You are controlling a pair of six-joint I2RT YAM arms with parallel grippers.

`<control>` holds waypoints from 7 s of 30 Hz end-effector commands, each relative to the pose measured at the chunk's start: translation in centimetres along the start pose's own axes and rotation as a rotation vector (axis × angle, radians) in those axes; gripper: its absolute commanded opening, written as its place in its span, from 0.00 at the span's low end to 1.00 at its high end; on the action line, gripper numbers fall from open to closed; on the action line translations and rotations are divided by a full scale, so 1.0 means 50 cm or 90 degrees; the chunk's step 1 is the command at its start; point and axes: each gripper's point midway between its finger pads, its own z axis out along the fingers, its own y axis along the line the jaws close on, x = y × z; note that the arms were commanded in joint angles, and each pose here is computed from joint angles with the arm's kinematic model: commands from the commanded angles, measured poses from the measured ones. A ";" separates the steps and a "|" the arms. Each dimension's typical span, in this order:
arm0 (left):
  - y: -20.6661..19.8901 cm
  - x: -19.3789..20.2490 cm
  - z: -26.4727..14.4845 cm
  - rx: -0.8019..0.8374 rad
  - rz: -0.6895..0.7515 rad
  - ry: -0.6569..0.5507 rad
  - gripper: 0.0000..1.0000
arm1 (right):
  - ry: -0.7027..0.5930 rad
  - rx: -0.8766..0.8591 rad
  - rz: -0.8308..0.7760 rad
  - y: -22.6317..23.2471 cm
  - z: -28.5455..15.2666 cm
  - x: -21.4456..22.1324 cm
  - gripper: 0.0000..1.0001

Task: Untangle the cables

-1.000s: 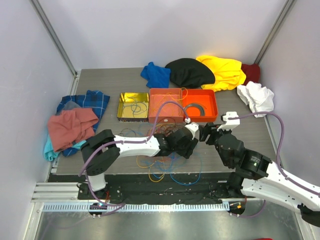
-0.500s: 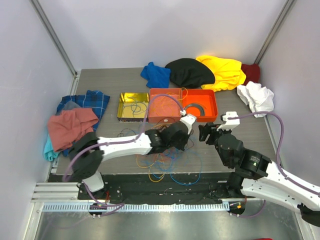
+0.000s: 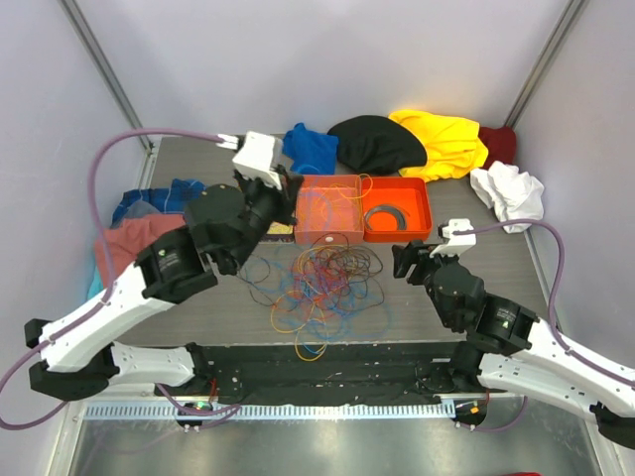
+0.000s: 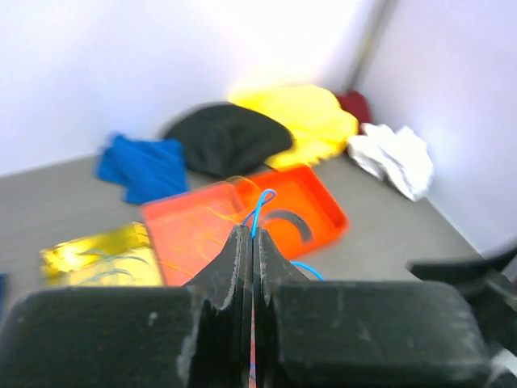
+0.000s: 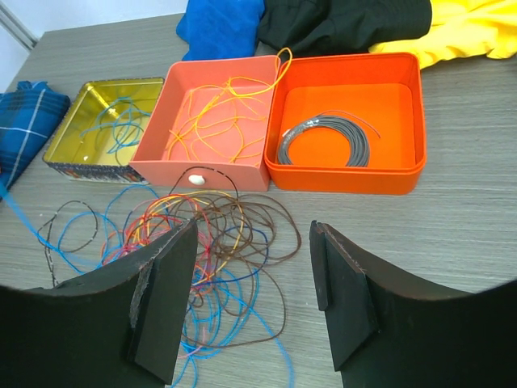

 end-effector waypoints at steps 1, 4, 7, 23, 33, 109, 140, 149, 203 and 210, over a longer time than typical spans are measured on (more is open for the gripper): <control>0.106 -0.050 -0.014 -0.133 0.095 -0.002 0.00 | -0.030 -0.019 0.038 0.023 0.002 -0.035 0.65; 0.135 -0.126 -0.020 -0.166 0.086 -0.048 0.00 | -0.030 -0.024 0.035 0.029 0.004 -0.039 0.65; 0.163 -0.205 -0.035 -0.194 0.071 -0.094 0.00 | -0.027 -0.029 0.029 0.034 0.006 -0.037 0.65; 0.147 -0.290 0.004 -0.203 0.116 -0.117 0.00 | -0.013 -0.062 0.021 0.055 0.015 -0.009 0.65; 0.111 -0.310 0.024 -0.157 0.095 -0.129 0.00 | 0.153 -0.356 0.013 0.285 0.032 0.139 0.73; 0.115 0.006 0.001 -0.082 -0.054 -0.039 0.00 | 0.023 -0.284 -0.091 0.380 0.043 -0.181 0.01; -0.009 0.164 -0.027 0.220 -0.184 -0.145 0.75 | -0.136 -0.281 -0.041 0.438 -0.002 -0.511 0.01; 0.138 0.171 -0.090 0.042 -0.202 -0.213 1.00 | -0.220 -0.283 -0.006 0.438 -0.042 -0.649 0.01; 0.037 0.281 0.186 0.101 -0.025 -0.116 0.21 | -0.096 -0.386 0.056 0.448 -0.072 -0.502 0.01; 0.021 0.256 0.169 0.129 -0.021 -0.099 0.00 | -0.087 -0.377 0.050 0.436 -0.068 -0.480 0.43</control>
